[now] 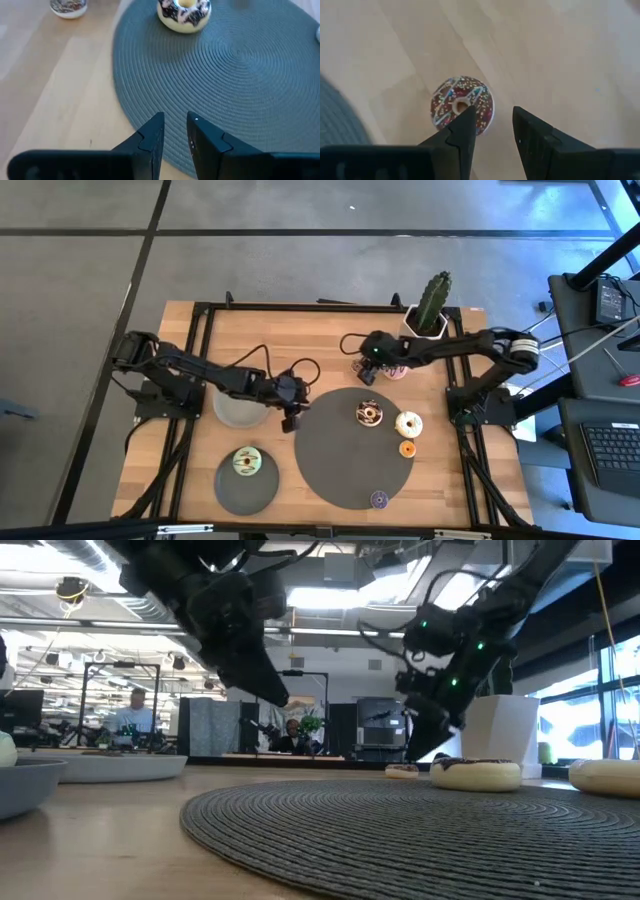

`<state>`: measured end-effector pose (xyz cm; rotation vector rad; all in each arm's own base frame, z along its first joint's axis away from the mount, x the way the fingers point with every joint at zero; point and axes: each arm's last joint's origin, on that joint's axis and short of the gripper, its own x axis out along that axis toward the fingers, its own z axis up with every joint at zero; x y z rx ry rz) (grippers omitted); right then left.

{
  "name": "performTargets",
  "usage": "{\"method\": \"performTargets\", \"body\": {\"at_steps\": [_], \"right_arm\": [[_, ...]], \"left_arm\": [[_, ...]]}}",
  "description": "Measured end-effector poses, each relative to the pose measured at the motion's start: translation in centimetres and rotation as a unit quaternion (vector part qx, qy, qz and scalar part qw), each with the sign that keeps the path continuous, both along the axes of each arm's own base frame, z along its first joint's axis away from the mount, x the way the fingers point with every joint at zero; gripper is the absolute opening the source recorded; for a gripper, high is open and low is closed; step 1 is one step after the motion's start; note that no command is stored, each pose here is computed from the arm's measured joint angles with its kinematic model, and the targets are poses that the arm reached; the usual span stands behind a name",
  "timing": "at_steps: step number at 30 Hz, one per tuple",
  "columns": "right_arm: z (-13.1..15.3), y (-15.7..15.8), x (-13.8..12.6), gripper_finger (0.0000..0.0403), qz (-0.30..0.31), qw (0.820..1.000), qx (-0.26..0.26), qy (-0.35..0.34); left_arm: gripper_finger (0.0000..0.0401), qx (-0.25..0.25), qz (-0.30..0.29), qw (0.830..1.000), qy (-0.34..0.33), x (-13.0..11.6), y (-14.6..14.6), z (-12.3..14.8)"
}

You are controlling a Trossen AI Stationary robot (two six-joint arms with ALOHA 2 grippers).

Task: Pick & Place donuts
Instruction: Put the small brown donut on the gray plate

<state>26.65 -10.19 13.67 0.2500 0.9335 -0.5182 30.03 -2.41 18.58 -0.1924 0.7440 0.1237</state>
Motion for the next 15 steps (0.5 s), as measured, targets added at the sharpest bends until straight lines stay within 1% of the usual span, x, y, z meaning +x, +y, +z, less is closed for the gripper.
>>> {"method": "performTargets", "body": {"at_steps": [4,8,11,15], "right_arm": [[-1.0,-0.3,0.5,0.0131,0.001,1.0,0.019,-0.011],[-1.5,-0.3,0.7,0.0123,0.002,1.0,0.025,-0.01],[-1.6,-0.3,0.7,0.0098,0.003,1.0,0.026,-0.009],[-1.5,-0.3,0.7,0.005,0.005,1.0,0.023,-0.01]], "left_arm": [[0.0077,-0.002,-0.005,1.0,-0.01,0.2,0.4,0.2],[0.0077,-0.004,-0.005,1.0,-0.008,0.2,0.4,0.2],[0.0077,-0.004,-0.006,1.0,-0.008,0.2,0.4,0.2],[0.0077,-0.004,-0.006,1.0,-0.008,0.1,0.4,0.2]]}}
